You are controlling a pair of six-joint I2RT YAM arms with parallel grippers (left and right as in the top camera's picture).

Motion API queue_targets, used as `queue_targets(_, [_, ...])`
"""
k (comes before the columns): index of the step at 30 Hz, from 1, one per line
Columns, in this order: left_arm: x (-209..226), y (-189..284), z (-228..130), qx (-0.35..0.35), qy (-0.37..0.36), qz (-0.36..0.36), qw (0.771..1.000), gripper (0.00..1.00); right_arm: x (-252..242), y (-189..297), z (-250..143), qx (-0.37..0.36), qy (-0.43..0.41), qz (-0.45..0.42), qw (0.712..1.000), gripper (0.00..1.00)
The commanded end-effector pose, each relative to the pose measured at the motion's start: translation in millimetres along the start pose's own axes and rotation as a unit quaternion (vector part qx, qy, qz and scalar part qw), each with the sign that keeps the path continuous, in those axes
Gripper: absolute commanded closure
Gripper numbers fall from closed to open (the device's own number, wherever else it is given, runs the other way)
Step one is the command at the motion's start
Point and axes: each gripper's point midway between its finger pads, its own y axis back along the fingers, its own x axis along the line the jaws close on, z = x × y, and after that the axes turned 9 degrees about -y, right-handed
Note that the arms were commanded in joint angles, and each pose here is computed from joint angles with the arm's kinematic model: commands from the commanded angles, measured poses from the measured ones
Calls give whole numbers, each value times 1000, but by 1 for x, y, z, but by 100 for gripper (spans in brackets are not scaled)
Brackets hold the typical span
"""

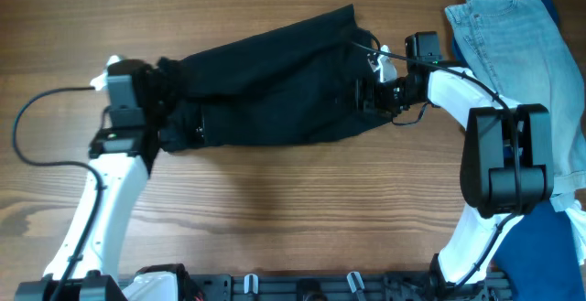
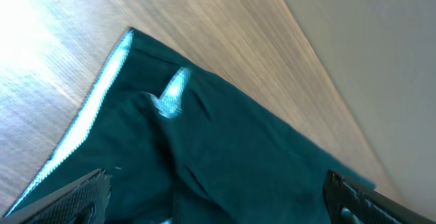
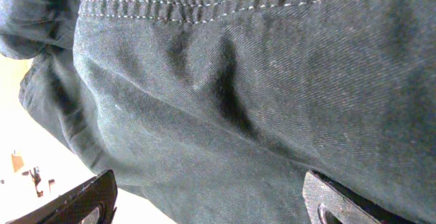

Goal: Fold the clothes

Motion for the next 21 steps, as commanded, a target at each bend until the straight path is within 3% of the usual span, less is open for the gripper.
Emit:
queue_targets(1, [19,-3,2,57,76,-36,995,0,-39,-12,-17,24,-31,-53,998,11])
queue_targets(4, [48,-20,-8,118,108,-43,986,0,-39,-12,-17,24,-31,-53,998,11])
queue_targets(7, [60,-40,-37,208,143,-89,964,0,-39,-12,-18,27,-33,-53,998,11])
queue_targets(11, [54,-63,-77,315,192,-202,907,6,-39,-12,-23,36,-41,-53,997,12])
queue_targets(14, [56,-72,-92,346,209,-239,883,5,-39,-12,-26,42,-48,-55,997,12])
queue_targets(21, [94,-62,-95,343,204,-226,888,0,-38,-11,-32,52,-57,-51,996,13])
